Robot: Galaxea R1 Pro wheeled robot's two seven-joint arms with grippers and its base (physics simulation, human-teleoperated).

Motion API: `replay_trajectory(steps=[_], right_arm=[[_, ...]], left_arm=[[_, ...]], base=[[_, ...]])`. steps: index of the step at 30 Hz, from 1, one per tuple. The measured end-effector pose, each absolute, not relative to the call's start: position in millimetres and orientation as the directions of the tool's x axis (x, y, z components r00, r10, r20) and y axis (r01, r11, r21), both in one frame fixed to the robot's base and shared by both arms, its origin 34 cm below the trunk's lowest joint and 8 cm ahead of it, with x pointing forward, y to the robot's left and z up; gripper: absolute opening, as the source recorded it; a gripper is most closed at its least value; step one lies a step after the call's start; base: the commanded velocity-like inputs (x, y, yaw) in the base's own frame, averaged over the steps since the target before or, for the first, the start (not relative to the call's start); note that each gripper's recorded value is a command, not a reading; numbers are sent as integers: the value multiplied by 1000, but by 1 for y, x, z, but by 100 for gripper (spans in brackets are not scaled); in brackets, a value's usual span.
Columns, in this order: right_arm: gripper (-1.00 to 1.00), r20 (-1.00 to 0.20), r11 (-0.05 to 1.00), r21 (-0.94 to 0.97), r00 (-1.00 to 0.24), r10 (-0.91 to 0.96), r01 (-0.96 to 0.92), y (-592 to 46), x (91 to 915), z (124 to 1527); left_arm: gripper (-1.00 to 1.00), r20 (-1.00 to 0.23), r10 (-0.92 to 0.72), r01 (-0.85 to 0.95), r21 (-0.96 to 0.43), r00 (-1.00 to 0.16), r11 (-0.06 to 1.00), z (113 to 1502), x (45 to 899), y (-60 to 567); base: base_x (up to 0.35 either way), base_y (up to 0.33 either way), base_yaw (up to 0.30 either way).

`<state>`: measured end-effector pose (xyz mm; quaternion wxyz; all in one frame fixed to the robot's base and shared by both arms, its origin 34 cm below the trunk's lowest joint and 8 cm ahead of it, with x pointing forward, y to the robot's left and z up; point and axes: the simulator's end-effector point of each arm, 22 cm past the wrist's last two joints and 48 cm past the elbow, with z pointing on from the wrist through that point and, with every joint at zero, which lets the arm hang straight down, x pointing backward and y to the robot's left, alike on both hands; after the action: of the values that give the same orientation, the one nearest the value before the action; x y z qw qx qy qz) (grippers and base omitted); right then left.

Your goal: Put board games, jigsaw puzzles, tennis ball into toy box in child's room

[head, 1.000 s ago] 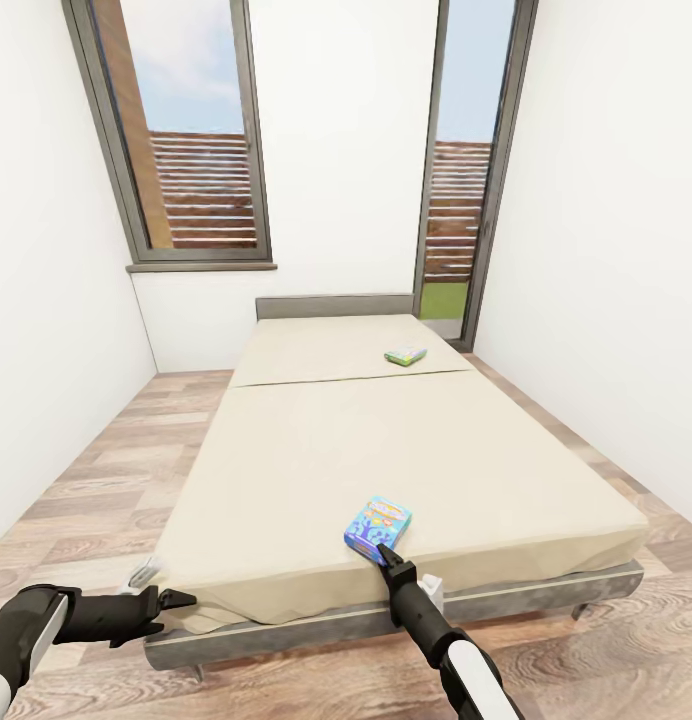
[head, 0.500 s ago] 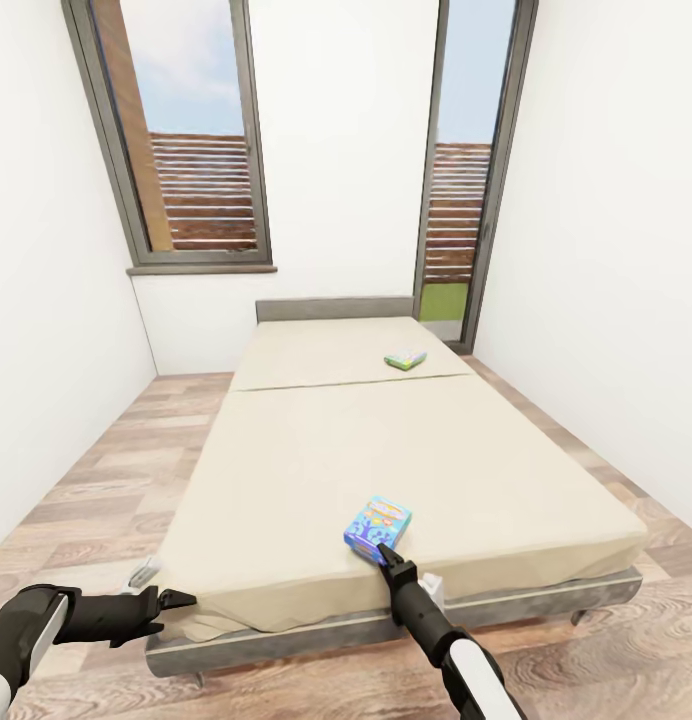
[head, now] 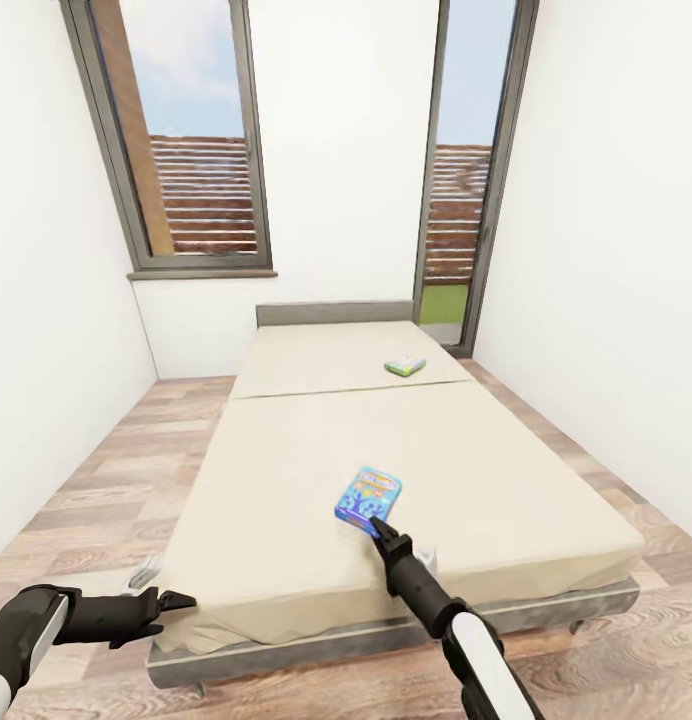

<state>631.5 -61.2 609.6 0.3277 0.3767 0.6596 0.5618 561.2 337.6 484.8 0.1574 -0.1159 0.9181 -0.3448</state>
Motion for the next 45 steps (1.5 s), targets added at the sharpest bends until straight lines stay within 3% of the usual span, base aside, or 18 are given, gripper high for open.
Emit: replay_trajectory(steps=[6,16,45], right_arm=[[-100,-66,149,986,-632,772,79,-15,620,651],[-100,-48,162,984,-774,631,71,15,595,677],[-100,-34,160,983,-781,623,85,16,601,730]], left_arm=[[100,-207,-323,-107,-669,-924,736,498,564,338],[100,-203,-340,-118,-679,-918,725,524,571,342],[100,-168,-335,-140,-674,-927,725,583,578,340]], base=[[0,0,0],[0,0,0],[0,0,0]])
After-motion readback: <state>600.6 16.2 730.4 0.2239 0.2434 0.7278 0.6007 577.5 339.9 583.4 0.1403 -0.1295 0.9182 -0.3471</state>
